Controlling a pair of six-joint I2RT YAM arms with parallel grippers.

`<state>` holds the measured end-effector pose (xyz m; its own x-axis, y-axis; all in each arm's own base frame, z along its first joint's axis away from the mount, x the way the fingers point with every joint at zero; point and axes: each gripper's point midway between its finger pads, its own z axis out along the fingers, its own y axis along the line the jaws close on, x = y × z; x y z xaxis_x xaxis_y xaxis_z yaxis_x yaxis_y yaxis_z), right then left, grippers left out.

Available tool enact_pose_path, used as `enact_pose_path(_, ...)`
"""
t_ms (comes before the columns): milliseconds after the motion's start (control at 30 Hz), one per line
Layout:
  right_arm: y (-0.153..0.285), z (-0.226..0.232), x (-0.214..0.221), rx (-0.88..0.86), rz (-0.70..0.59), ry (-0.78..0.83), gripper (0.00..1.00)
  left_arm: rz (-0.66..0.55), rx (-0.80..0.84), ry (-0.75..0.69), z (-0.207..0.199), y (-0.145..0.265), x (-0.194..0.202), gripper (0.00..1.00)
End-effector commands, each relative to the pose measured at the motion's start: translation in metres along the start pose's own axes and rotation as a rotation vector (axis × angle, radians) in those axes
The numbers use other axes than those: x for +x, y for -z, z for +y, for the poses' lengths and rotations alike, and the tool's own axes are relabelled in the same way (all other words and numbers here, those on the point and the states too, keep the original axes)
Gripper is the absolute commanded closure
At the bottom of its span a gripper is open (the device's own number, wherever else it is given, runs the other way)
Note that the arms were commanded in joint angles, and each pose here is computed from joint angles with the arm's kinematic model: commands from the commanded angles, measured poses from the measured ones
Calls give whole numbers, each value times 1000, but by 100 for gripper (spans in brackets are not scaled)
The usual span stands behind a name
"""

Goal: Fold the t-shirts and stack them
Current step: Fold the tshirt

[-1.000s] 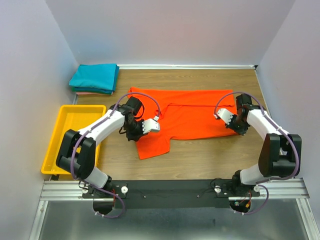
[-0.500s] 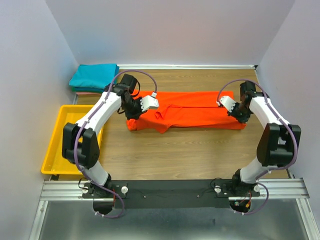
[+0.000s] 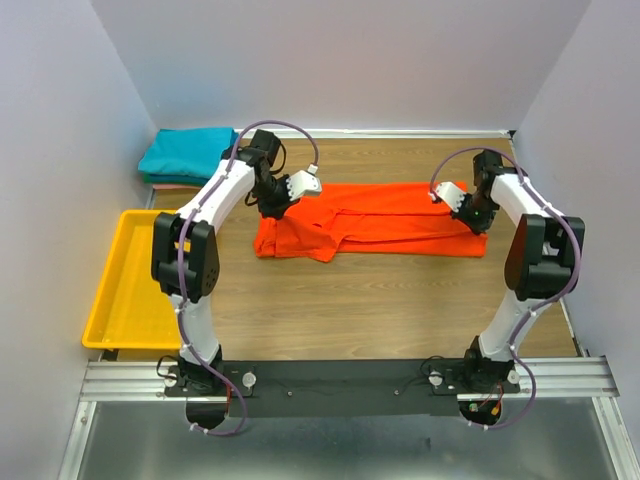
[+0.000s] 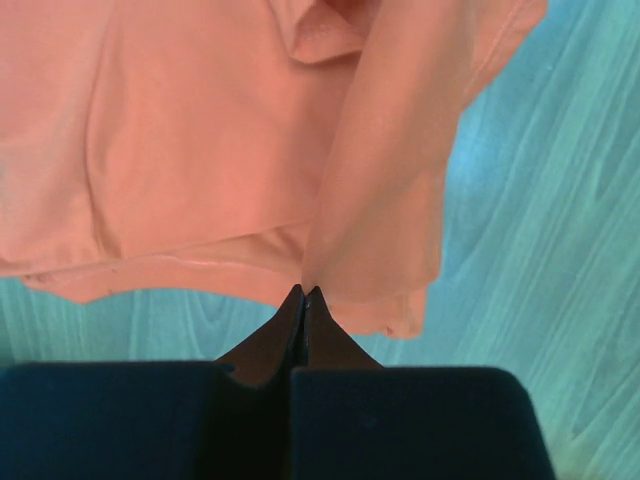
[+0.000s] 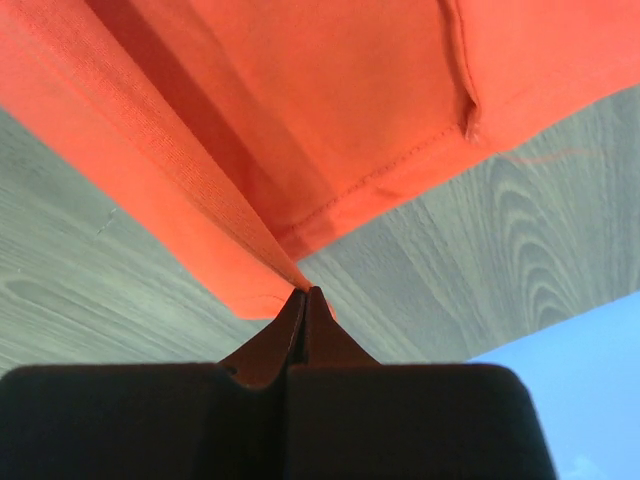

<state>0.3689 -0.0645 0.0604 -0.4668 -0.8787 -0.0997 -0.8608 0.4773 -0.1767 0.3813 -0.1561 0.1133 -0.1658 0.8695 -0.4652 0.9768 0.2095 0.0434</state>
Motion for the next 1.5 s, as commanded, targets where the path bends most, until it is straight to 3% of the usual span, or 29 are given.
enact_pose_path(0,-6,-7,-2,-17,-2,2,100,12,-1,-15,13,-4,-2,100)
enact_pose_path(1000,-39,-48,-21,-7,-10,-19,99,54,-21,32,65,-40,18,100)
enact_pose_path(1067,-39,-49,-21,-2,-7,-33,86,54,-43,39,72,-43,19,99)
enact_pose_path(1100,-38,-52,-22,8,-7,-43,77,53,-54,56,74,-43,19,94)
enact_pose_path(1133,-36,-53,-22,12,-5,-56,66,53,-67,67,78,-41,20,79)
enact_pose_path(1233,-21,-58,-20,47,-18,-117,52,16,-86,112,82,-27,18,60)
enact_pose_path(1367,1,-59,-15,56,-87,-282,45,-38,-52,209,70,-4,27,50)
enact_pose_path(1467,5,-43,-9,-28,-106,-412,45,-68,-24,272,51,7,37,48)
